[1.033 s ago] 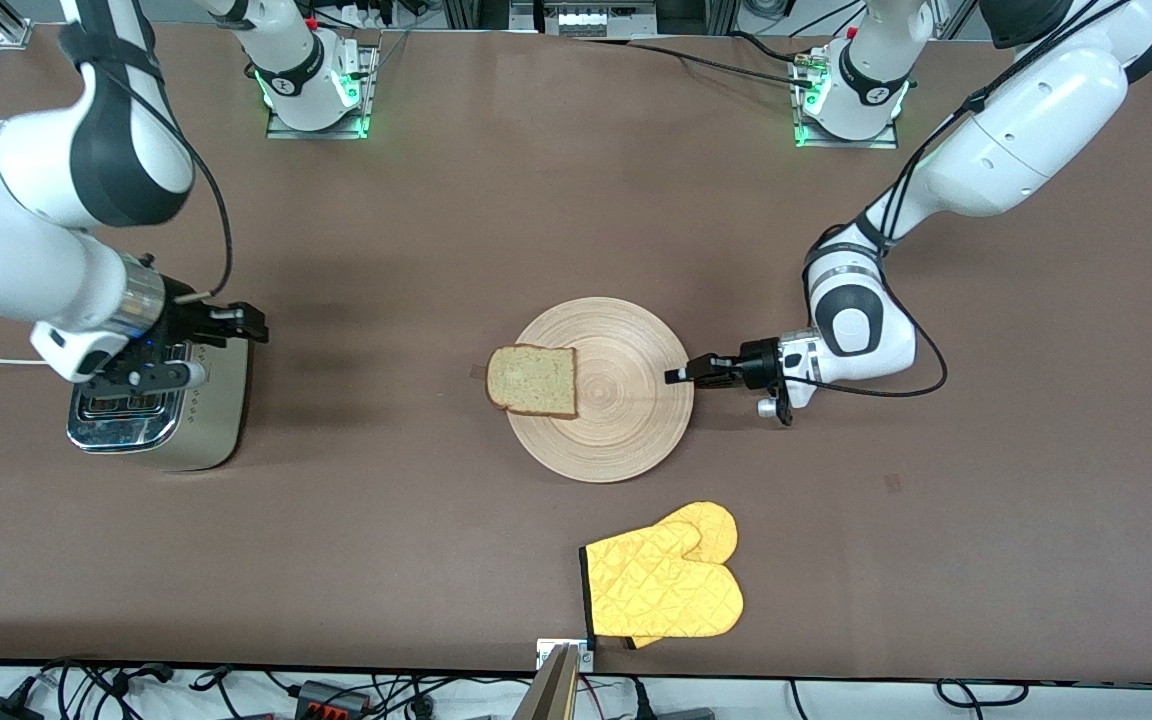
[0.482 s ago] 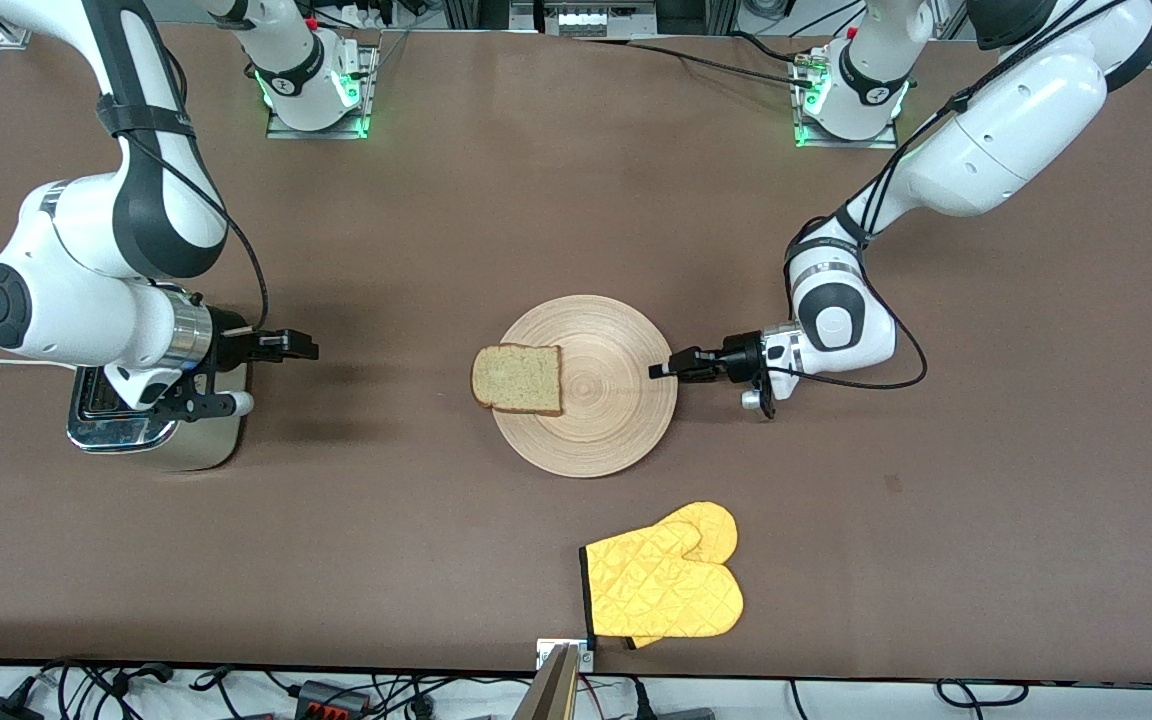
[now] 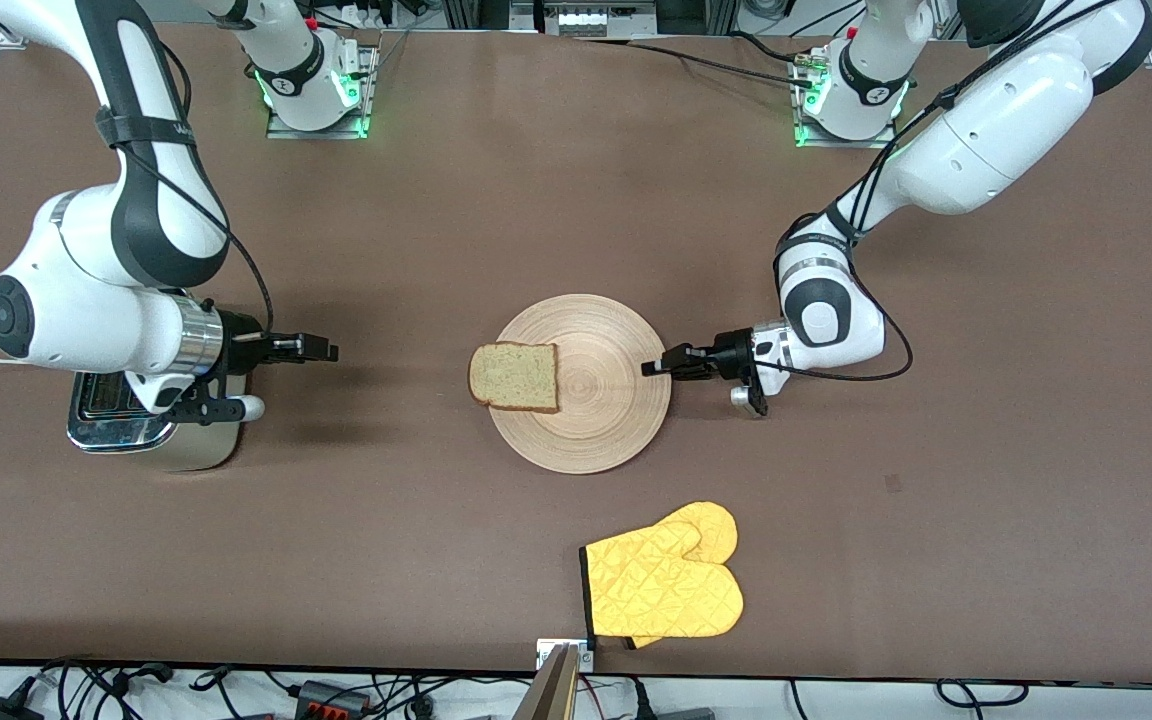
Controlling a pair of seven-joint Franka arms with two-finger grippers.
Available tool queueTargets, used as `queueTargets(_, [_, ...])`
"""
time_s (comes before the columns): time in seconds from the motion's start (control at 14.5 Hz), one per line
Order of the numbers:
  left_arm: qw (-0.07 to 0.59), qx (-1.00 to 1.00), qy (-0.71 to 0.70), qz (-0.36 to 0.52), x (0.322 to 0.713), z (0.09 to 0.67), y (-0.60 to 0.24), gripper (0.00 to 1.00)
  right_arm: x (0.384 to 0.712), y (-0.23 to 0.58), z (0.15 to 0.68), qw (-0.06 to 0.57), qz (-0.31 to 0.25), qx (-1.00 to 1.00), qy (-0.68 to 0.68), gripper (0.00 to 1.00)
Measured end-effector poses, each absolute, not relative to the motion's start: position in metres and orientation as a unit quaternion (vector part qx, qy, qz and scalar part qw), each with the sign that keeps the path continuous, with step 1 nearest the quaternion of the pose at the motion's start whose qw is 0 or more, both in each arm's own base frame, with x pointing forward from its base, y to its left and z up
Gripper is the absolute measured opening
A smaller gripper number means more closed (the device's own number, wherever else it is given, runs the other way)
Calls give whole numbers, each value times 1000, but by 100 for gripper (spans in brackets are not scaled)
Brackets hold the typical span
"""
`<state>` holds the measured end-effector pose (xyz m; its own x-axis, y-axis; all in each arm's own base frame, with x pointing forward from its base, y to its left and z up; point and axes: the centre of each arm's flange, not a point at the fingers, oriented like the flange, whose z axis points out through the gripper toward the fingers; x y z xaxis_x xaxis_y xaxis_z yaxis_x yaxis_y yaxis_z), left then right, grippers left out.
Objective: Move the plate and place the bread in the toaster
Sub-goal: 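Release the plate with the left gripper while the right gripper reaches the bread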
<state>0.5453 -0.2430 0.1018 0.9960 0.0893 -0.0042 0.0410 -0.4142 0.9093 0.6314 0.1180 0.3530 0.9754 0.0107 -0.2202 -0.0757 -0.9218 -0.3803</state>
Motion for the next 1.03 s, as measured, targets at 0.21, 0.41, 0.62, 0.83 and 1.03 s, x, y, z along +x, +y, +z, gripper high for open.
queueTargets(0.21, [539,841,29,39,552,107,-236,60,635,123,333,201,112,-973,24,61])
queueTargets(0.41, [533,844,6,66,566,123,-219,87,635,134,323,219,115,-968,32,61])
queueTargets(0.62, [527,842,-89,73,586,141,-185,100,637,147,300,271,127,-953,58,60])
queueTargets(0.83, [528,831,-166,59,601,151,-143,100,637,158,266,320,138,-935,63,59])
queueTargets(1.03, [510,827,-233,39,611,157,-121,100,636,166,235,372,139,-916,65,59])
